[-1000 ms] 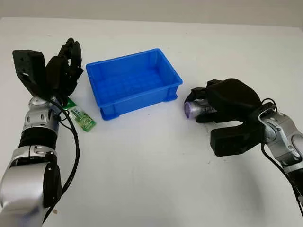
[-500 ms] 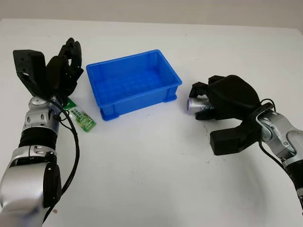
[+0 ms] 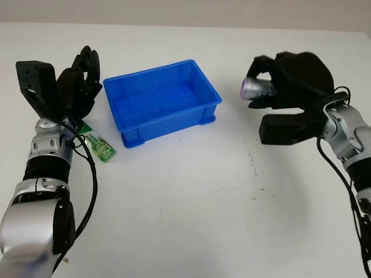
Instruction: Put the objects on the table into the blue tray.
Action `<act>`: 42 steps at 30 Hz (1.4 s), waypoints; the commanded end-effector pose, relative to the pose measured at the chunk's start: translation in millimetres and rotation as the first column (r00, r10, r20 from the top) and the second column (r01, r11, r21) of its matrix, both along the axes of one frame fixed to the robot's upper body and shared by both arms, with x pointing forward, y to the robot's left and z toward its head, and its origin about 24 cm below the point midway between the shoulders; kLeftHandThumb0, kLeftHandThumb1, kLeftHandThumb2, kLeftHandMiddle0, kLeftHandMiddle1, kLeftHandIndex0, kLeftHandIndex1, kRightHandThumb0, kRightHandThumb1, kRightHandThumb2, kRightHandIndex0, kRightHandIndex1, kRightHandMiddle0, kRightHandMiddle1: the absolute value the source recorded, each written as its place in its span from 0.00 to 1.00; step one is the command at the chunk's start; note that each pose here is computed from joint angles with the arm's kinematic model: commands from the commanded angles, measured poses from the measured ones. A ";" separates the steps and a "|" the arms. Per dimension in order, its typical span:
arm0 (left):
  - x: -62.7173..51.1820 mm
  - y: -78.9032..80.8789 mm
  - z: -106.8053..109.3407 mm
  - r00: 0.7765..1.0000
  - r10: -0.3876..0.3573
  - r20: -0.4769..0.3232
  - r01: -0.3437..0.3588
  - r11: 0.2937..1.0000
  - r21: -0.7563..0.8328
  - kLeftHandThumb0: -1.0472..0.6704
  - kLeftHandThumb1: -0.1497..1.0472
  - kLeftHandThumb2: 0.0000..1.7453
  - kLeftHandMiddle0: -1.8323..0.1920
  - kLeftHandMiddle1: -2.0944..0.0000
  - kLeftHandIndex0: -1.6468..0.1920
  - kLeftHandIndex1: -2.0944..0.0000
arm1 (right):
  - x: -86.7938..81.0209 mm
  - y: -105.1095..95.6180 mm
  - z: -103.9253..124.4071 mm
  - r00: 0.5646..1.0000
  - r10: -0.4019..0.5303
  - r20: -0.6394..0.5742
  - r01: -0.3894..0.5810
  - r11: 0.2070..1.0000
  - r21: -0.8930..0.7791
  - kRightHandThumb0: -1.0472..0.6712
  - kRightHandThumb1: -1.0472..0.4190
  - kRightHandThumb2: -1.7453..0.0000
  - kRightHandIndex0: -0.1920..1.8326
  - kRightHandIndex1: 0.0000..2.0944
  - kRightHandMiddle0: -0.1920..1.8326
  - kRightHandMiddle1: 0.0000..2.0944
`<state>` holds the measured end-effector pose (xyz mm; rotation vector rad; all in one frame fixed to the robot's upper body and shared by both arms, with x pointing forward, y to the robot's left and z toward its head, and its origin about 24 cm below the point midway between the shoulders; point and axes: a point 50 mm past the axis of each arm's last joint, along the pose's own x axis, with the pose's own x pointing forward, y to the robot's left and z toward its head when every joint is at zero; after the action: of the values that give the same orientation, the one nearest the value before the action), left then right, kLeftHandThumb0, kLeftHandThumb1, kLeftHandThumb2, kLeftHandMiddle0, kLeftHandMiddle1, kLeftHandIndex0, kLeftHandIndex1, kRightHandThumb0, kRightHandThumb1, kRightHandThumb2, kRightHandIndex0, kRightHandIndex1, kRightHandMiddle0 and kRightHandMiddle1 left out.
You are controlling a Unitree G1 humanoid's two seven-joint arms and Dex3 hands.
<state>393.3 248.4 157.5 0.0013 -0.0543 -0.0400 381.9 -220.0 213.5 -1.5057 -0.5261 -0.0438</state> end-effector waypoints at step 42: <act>-0.7 -0.9 0.2 1.000 0.007 0.024 -0.007 1.000 -0.010 0.18 1.00 0.36 0.98 0.97 0.98 0.97 | 22.1 101.0 31.9 0.880 0.363 -0.307 -0.384 0.923 -0.006 0.07 0.00 0.73 0.00 0.00 0.00 0.00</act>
<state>393.1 245.1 157.3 -0.0116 -0.0727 -0.0396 406.2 -110.8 240.9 -1.4810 -0.5299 0.5429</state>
